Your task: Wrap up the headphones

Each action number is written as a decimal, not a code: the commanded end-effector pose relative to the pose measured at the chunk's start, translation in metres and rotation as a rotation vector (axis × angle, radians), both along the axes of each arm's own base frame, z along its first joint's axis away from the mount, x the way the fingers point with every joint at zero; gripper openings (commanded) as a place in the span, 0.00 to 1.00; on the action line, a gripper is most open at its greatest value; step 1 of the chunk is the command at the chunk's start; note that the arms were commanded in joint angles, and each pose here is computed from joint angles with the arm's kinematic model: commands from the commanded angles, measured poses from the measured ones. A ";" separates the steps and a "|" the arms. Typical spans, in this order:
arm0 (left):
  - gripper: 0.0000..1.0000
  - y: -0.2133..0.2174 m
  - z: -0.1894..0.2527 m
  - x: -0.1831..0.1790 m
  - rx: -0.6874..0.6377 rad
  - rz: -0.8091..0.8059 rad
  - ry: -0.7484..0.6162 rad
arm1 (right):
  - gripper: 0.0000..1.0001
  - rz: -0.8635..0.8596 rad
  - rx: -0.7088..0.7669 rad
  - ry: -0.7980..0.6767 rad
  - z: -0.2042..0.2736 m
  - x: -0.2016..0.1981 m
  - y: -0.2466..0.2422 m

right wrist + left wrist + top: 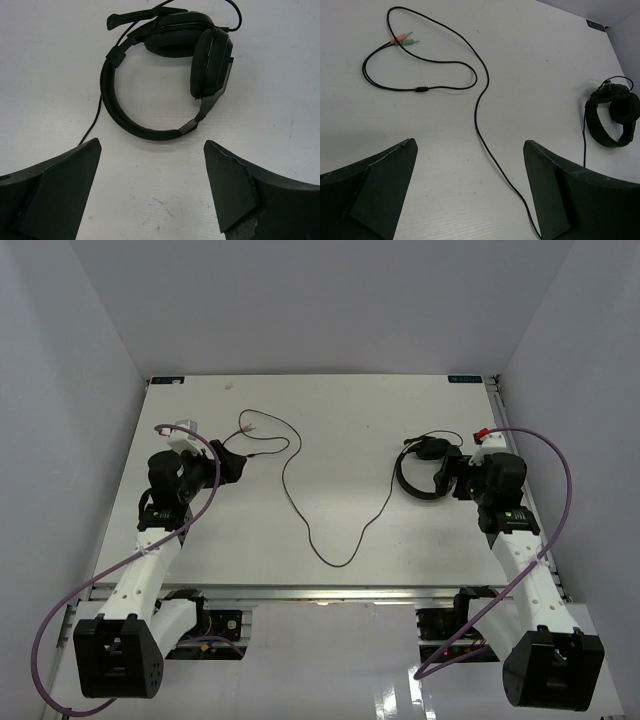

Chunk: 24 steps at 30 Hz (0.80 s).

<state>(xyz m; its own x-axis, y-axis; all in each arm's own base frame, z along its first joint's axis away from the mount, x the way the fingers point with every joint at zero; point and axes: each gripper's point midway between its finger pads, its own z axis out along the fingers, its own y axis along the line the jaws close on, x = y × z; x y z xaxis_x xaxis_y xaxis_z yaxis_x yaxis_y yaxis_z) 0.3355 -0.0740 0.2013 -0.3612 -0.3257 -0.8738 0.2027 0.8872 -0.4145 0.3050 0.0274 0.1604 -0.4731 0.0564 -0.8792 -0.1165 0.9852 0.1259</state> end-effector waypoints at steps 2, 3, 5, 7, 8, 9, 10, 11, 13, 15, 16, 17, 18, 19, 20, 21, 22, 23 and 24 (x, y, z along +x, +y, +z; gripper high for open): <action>0.98 -0.011 0.013 -0.003 -0.009 -0.067 -0.032 | 0.90 0.065 0.011 -0.030 0.014 0.005 0.010; 0.98 -0.012 0.013 -0.003 -0.010 -0.072 -0.035 | 0.90 0.097 0.009 -0.032 0.015 0.005 0.014; 0.98 -0.013 0.013 -0.003 -0.012 -0.082 -0.034 | 0.90 0.193 0.004 -0.038 0.016 0.002 0.025; 0.98 -0.015 0.014 -0.004 -0.014 -0.093 -0.034 | 0.90 0.310 -0.013 -0.049 0.018 -0.001 0.038; 0.98 -0.016 0.014 -0.004 -0.015 -0.098 -0.035 | 0.90 0.369 -0.021 -0.056 0.019 -0.004 0.044; 0.98 -0.017 0.014 -0.004 -0.016 -0.106 -0.034 | 0.90 0.433 -0.030 -0.055 0.018 -0.007 0.051; 0.98 -0.019 0.013 -0.005 -0.019 -0.117 -0.032 | 0.90 0.523 -0.041 -0.055 0.019 -0.013 0.059; 0.98 -0.020 0.013 -0.005 -0.021 -0.125 -0.031 | 0.90 0.585 -0.046 -0.054 0.019 -0.017 0.065; 0.98 -0.024 0.012 -0.007 -0.030 -0.155 -0.026 | 0.90 0.687 -0.062 -0.027 0.018 -0.025 0.072; 0.98 -0.031 0.011 -0.009 -0.046 -0.192 -0.018 | 0.90 0.709 -0.083 0.005 0.014 -0.025 0.071; 0.98 -0.034 0.010 -0.010 -0.057 -0.209 -0.012 | 0.90 0.708 -0.098 0.025 0.012 -0.025 0.068; 0.98 -0.037 0.009 -0.010 -0.067 -0.223 -0.006 | 0.90 0.713 -0.116 0.032 0.013 -0.024 0.066; 0.98 -0.040 0.008 -0.011 -0.076 -0.237 0.002 | 0.90 0.720 -0.135 0.033 0.014 -0.023 0.065; 0.98 -0.044 0.005 -0.011 -0.084 -0.254 0.016 | 0.90 0.724 -0.149 0.042 0.014 -0.022 0.063; 0.98 -0.049 0.003 -0.013 -0.095 -0.276 0.028 | 0.90 0.725 -0.158 0.053 0.013 -0.022 0.061; 0.98 -0.055 0.002 -0.014 -0.122 -0.294 0.044 | 0.90 0.724 -0.164 0.062 0.013 -0.021 0.060; 0.98 -0.061 0.002 -0.014 -0.163 -0.303 0.066 | 0.90 0.723 -0.171 0.070 0.014 -0.020 0.059; 0.98 -0.073 -0.003 -0.017 -0.195 -0.326 0.100 | 0.90 0.719 -0.173 0.073 0.013 -0.019 0.058; 0.98 -0.086 -0.006 -0.020 -0.223 -0.349 0.133 | 0.90 0.716 -0.173 0.076 0.012 -0.018 0.058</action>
<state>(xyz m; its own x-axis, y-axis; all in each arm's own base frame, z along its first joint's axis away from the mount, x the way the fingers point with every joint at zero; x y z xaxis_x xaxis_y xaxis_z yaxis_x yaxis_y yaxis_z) 0.3227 -0.1183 0.1830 -0.5123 -0.3097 -0.8010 0.3520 0.7751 -0.5248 0.2874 0.0856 0.1643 -0.4313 -0.3764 -0.8199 -0.7038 0.7090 0.0447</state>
